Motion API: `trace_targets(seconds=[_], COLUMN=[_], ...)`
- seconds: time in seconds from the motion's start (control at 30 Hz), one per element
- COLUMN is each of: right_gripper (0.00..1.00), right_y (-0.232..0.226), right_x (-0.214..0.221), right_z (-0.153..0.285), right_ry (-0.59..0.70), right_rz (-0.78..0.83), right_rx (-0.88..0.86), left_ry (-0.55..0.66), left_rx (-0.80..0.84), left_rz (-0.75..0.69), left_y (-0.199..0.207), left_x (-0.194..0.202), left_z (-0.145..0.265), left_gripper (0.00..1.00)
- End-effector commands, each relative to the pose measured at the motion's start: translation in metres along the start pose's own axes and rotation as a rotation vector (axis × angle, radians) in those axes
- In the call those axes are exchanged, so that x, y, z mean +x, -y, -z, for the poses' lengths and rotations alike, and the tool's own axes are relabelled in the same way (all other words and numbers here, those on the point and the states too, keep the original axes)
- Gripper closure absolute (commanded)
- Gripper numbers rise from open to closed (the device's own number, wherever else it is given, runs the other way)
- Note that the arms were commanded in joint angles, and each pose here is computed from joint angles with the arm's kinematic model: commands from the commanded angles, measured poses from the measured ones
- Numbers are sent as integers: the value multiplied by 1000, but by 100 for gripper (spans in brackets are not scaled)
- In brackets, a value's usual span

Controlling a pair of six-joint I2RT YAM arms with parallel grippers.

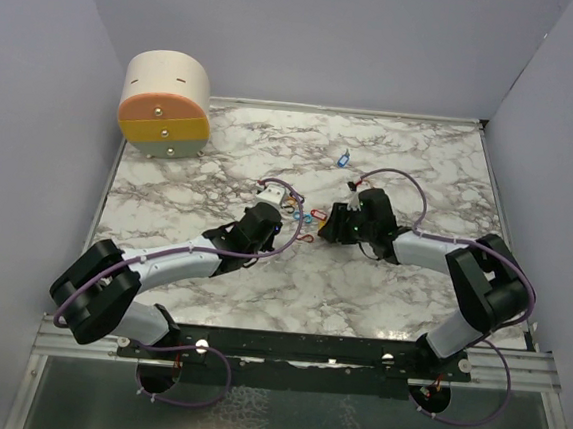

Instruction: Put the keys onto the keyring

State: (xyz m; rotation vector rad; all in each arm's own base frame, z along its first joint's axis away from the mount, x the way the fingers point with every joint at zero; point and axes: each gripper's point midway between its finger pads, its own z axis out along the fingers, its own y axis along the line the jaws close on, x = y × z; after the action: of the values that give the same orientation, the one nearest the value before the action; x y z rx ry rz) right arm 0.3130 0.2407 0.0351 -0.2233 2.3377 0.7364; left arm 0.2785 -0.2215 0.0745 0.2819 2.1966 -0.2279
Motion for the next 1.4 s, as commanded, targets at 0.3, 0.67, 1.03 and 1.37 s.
trace_targets(seconds=[0.3,0.67,1.03,1.37], right_gripper=[54,54,55,56], right_y=[-2,11,19,34], right_x=[-17,-32,-37,-31], right_z=[-21,-34,-40,-34], right_ry=[41,72,87,85], right_rz=[-34,-43,-58,-87], right_rx=[-5,69,113,176], left_ry=[22,18,13,14], left_rx=[17,6,1,5], left_rz=[24,19,15,17], left_y=[0,-2,-2,-2], left_x=[-4,-3,-2,-1], left_z=[5,3,2,3], left_gripper=[100,100,100,100])
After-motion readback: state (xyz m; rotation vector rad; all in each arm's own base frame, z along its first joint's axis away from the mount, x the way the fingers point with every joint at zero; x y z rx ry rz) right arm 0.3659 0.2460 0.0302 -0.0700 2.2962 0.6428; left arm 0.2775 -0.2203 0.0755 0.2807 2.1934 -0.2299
